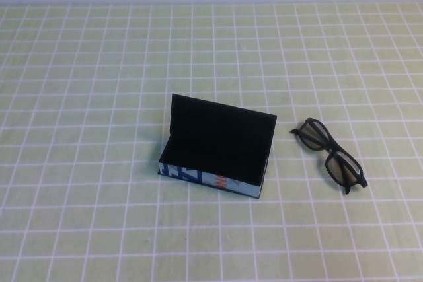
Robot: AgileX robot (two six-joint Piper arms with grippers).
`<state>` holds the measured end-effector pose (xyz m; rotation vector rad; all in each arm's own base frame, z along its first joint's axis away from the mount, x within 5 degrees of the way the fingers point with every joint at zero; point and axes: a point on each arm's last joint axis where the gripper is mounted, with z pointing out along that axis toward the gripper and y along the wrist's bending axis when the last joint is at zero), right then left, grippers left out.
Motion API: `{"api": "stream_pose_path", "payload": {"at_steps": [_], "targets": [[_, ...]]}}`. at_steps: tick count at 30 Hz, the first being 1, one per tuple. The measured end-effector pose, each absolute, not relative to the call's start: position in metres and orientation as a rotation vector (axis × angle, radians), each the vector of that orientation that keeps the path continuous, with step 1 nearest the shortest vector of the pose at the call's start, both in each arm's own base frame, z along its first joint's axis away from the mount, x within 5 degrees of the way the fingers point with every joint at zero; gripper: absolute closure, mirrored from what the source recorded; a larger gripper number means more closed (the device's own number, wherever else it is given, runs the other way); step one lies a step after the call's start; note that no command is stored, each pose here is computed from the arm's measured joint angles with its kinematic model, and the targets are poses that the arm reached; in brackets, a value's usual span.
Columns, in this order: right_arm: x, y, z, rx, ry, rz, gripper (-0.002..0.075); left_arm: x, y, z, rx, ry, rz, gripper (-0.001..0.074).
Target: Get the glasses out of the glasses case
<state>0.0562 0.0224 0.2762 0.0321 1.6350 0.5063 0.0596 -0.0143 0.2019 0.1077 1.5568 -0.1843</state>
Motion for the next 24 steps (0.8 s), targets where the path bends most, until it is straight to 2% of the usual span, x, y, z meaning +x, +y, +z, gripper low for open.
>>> {"api": "stream_pose_path", "payload": {"at_steps": [3, 7, 12, 18, 24], "targets": [[0.056, 0.022, 0.276, 0.012, 1.635, 0.48, 0.0742, 0.06, -0.014, 0.202, 0.108, 1.557, -0.184, 0.0739], [0.058, 0.017, 0.272, -0.09, 1.627, 0.29, 0.0742, 0.06, -0.014, 0.202, 0.106, 1.557, -0.183, 0.0739], [0.054, 0.009, 0.248, -0.033, 1.604, 0.146, 0.0742, 0.06, -0.014, 0.202, 0.106, 1.557, -0.183, 0.0739], [0.052, 0.007, 0.213, -0.007, 1.634, 0.115, 0.0742, 0.06, -0.014, 0.202, 0.105, 1.556, -0.182, 0.0739], [0.054, 0.006, 0.206, 0.0, 1.648, 0.113, 0.0742, 0.06, -0.014, 0.202, 0.105, 1.556, -0.182, 0.0739]]}}
